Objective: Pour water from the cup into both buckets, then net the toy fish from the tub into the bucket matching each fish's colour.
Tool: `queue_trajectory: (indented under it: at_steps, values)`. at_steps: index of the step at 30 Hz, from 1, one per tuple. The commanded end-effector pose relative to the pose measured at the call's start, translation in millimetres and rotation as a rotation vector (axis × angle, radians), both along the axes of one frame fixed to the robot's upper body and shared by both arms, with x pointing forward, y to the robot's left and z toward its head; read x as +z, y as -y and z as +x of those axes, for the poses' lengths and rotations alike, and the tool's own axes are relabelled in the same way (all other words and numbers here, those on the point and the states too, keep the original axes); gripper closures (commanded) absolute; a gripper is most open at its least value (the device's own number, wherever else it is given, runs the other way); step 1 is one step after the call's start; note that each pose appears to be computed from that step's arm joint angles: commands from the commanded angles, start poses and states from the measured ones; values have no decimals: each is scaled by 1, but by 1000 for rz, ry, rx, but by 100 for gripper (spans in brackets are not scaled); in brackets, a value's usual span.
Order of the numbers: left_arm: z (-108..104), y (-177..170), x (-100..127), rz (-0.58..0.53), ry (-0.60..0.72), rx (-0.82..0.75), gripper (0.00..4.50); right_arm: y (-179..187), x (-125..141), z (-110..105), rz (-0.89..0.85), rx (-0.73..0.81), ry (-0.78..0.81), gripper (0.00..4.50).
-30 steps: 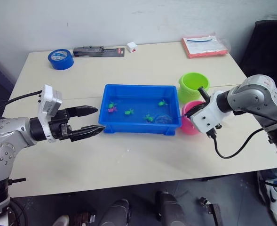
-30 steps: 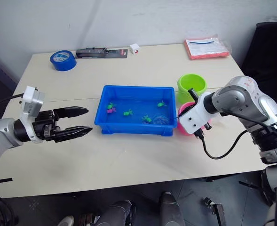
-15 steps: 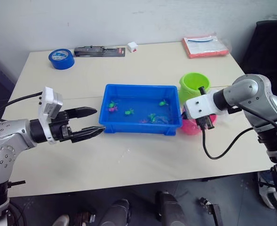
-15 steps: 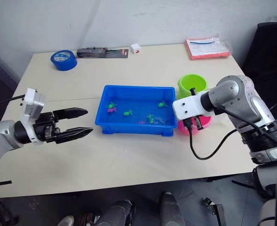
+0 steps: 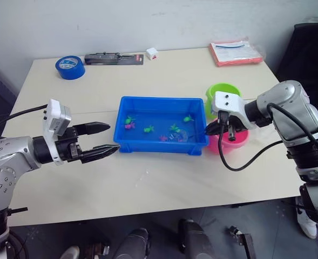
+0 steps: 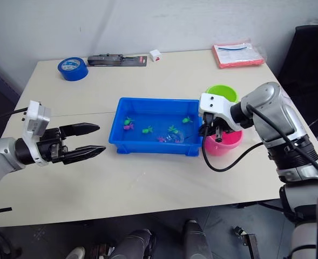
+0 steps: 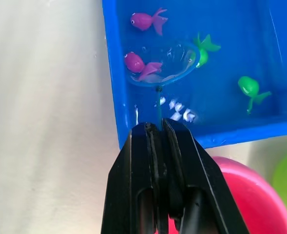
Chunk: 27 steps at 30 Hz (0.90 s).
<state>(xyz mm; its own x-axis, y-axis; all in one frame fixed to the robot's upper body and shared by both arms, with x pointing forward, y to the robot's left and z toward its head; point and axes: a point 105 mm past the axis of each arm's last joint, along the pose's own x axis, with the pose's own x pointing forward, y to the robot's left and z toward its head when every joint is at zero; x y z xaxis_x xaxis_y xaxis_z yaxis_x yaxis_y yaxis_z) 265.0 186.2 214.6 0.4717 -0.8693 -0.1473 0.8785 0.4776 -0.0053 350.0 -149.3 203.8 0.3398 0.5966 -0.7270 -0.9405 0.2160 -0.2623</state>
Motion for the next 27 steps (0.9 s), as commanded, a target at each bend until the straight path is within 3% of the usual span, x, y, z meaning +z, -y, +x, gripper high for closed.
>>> queue_trajectory:
  at_steps: [1, 7, 20, 27]
  values:
    - [-3, -1, 11, 18, 58, -4, 0, -6, 15, -2, 91, -21, -14, 371]
    - [-1, -1, 12, 24, 61, -8, 0, -7, 17, 2, 198, -124, -68, 371]
    - [4, 1, 14, 34, 73, -22, 0, 3, 24, 17, 318, -269, -34, 371]
    - [19, 3, 7, 54, 138, -22, 0, 6, 37, 9, 433, -301, 5, 371]
